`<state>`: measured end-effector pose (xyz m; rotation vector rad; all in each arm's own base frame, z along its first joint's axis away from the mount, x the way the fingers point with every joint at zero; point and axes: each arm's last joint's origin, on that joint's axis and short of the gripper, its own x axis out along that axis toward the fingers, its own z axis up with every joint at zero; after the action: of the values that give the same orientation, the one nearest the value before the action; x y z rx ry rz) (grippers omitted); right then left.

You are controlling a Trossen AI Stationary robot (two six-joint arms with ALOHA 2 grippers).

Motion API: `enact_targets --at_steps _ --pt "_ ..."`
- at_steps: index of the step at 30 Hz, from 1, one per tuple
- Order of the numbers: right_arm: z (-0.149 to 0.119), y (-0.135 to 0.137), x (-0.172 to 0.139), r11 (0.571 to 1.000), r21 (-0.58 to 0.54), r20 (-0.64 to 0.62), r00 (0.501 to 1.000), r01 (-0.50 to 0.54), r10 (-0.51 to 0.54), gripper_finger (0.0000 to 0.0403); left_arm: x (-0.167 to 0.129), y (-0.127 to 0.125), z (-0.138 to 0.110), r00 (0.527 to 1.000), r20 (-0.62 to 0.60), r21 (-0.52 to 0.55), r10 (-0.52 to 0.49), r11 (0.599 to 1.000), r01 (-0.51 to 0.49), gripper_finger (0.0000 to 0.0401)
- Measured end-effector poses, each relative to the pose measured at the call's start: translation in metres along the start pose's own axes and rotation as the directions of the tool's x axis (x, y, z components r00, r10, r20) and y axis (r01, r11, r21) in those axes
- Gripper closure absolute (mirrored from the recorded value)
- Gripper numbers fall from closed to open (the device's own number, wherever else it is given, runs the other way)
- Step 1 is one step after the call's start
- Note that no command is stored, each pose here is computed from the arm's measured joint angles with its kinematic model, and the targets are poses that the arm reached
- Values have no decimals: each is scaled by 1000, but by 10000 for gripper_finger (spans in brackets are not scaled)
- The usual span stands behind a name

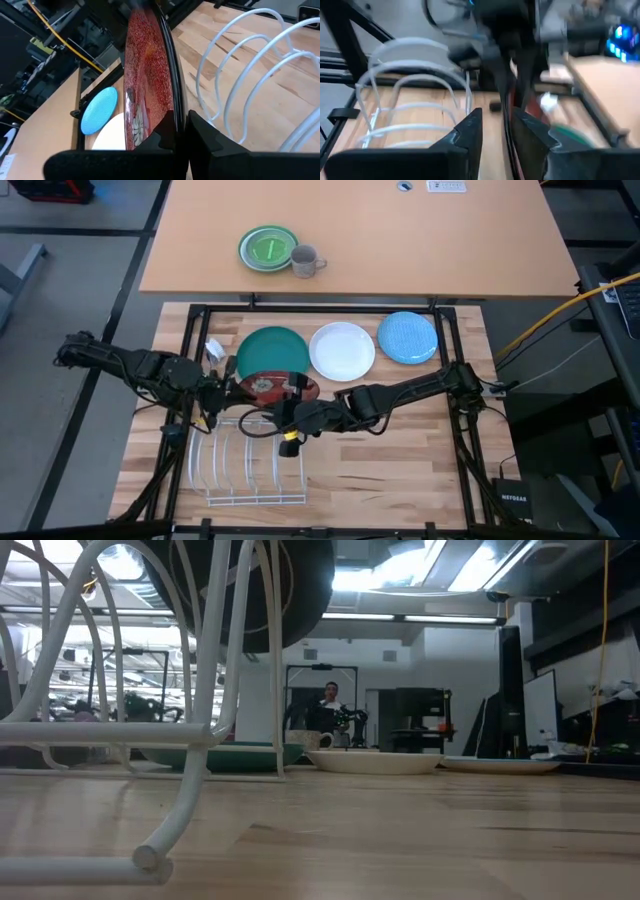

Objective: Sort dishes
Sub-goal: Put the red plate into the dish rack

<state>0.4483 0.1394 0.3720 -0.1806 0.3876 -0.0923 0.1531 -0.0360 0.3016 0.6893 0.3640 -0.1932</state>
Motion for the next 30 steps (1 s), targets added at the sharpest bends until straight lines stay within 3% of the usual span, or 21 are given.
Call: enact_targets --at_steps 4,8,18,24,30 --pt "30 -5 -22 996 -90 92 996 2 6 299 -5 2 1 999 -42 -1 -19 1000 19 392" --pt "46 -14 -39 979 -204 97 995 15 5 300 -18 11 10 998 -41 -17 -39 999 39 392" --pt "40 -12 -50 954 -285 -37 996 -94 87 300 -53 31 40 969 107 52 -222 975 217 392" --pt "37 -11 -50 950 -293 -62 994 -103 89 300 -70 41 60 893 225 106 -389 921 374 392" --pt "33 -12 -50 946 -306 -99 992 -106 79 300 -66 44 79 744 322 194 -585 811 553 393"
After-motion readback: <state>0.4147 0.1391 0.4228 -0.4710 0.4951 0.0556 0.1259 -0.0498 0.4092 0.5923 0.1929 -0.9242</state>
